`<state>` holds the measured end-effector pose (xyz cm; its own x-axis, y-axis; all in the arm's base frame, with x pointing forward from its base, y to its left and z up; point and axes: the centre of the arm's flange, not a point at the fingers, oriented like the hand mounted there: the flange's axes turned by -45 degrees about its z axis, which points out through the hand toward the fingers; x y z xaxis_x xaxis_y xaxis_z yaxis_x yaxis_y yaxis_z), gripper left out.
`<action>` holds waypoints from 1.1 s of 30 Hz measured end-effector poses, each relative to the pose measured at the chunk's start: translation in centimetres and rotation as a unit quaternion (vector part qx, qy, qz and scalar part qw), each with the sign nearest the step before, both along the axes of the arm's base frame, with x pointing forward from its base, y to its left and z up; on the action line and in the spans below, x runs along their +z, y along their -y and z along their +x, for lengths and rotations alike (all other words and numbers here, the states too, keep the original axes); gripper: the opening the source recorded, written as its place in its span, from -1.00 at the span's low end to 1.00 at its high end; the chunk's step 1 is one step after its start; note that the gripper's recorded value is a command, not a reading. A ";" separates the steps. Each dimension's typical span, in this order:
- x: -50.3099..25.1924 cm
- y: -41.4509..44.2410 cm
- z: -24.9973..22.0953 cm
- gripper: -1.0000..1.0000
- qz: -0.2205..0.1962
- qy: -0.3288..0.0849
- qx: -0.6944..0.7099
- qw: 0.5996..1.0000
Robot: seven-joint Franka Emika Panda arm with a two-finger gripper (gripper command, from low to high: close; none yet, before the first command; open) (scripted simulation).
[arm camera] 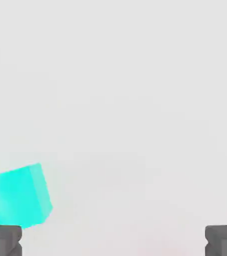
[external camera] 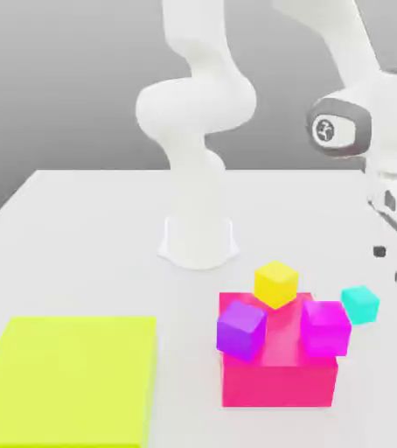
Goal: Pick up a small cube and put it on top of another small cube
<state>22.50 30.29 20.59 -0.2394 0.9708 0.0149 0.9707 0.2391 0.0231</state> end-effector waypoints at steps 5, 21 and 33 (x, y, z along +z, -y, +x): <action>-5.2 0.5 -0.6 0.00 -0.010 -0.009 0.017 1.000; -2.7 0.6 -0.6 -1.00 -0.011 -0.009 0.017 1.000; -2.1 -4.7 2.3 -1.00 0.008 0.083 0.266 0.960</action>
